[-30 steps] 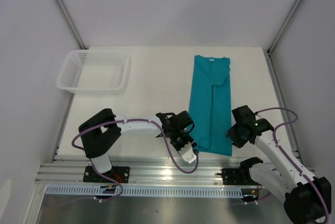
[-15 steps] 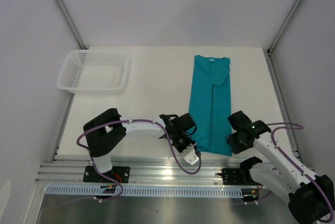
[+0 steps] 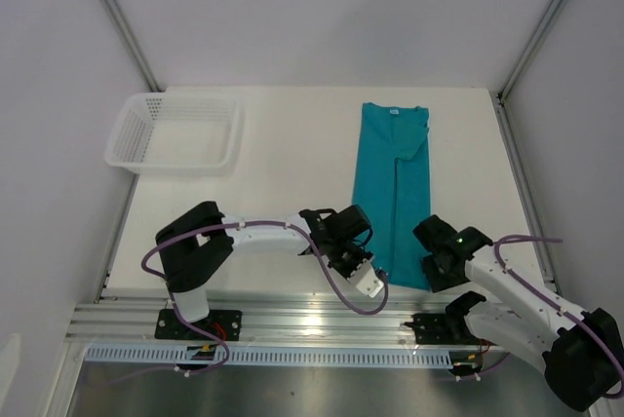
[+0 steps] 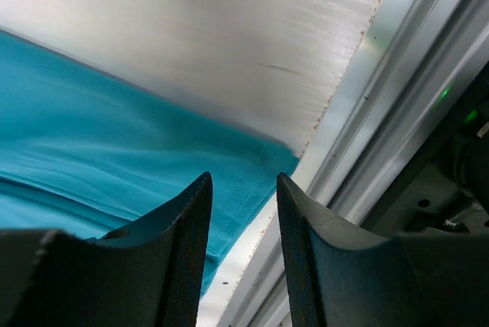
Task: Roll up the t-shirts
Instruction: Roll the tshirt
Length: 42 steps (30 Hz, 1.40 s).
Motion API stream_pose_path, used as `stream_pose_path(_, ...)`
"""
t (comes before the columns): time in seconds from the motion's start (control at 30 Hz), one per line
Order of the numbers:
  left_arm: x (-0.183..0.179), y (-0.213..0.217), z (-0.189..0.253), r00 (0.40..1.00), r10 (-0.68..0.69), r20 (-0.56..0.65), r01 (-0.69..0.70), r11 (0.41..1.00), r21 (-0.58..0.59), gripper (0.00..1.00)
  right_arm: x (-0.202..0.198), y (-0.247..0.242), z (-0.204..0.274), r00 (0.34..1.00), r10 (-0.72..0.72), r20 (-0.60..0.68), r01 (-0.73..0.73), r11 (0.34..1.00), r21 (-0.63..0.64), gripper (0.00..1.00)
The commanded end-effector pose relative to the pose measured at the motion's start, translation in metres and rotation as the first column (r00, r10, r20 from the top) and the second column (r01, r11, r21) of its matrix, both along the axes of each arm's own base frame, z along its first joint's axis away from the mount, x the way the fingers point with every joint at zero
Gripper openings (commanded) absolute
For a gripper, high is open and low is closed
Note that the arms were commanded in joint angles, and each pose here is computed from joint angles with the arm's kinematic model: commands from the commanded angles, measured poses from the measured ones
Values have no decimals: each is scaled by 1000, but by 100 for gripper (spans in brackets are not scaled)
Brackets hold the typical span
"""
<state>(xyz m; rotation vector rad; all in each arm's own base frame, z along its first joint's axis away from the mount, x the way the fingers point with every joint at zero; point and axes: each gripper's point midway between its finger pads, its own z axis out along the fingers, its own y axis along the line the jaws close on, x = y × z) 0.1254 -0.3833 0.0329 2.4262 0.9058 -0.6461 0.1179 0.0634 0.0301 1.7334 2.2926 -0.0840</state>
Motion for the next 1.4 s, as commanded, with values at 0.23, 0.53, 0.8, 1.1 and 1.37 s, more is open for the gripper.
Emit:
stream_pose_path(0.23,34,-25,41,980,174,-94,-180,982,-58,0,88,-9,72,863,398,311,-359,916,-176,45)
stream_pose_path(0.53,31,-16,38,978,173,-113,-178,984,-32,1,93,-17,86,724,648,235,-658,752,-45,49)
stream_pose_path(0.8,34,-13,40,982,167,-90,-172,984,-52,1,31,-13,22,916,399,26,-399,906,145,45)
stream_pose_path(1.1,30,-12,41,983,154,-100,-162,984,-70,0,32,-23,4,967,251,-50,-248,967,61,57)
stream_pose_path(1.37,34,-9,40,980,176,-96,-182,982,-57,1,18,-11,-18,966,227,-124,-219,973,76,54)
